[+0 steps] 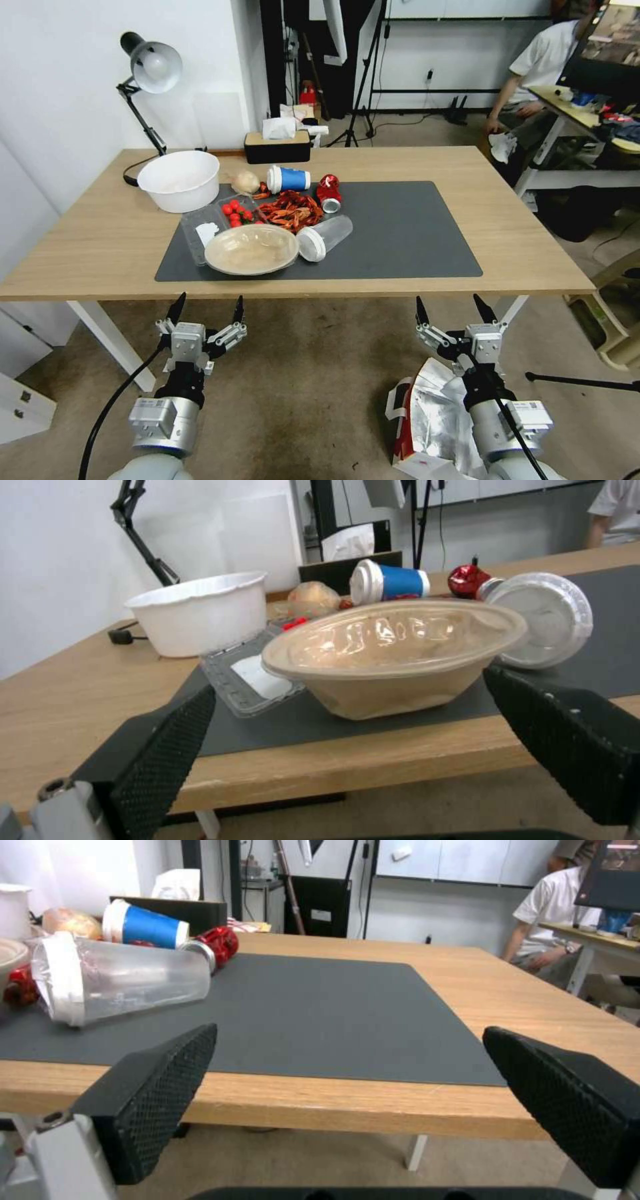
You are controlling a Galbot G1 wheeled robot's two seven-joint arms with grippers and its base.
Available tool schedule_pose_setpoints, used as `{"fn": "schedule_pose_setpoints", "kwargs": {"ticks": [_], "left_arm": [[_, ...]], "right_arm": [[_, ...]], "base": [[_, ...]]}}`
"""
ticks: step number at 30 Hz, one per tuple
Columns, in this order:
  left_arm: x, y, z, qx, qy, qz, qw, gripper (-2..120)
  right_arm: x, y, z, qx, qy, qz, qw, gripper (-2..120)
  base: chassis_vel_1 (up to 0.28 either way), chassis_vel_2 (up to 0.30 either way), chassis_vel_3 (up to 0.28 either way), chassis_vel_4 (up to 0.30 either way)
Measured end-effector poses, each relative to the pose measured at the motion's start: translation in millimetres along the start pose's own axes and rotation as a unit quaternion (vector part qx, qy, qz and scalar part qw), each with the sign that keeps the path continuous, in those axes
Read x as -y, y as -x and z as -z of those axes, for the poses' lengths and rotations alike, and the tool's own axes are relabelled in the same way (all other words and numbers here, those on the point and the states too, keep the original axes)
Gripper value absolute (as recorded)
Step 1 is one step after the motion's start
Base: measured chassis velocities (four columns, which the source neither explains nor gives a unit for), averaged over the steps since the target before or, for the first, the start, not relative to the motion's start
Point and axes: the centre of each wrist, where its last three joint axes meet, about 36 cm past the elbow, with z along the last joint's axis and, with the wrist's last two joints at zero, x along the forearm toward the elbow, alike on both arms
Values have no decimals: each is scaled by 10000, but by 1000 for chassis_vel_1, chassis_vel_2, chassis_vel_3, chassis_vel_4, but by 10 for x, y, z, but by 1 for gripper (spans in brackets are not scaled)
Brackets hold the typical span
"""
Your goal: Pick up the food delivery bag from the floor and place it on the table.
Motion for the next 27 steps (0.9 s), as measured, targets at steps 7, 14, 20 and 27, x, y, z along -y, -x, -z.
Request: {"fn": "schedule_pose_setpoints", "kwargs": {"ticks": [7,14,20,27], "left_arm": [[0,0,0,0,0,0,10000,100],[-59,42,23,95,-51,26,9999,100],[-454,301,309,952,-338,186,9947,99],[-608,360,350,1299,-481,141,9903,100]], "right_arm": [[0,0,0,0,0,0,10000,100],[48,85,52,165,13,42,9999,100],[288,479,468,1110,61,172,9937,100],[285,498,486,1123,129,185,9934,100]], "base": [[0,0,0,0],[0,0,0,0],[0,0,0,0],[0,0,0,0]]}}
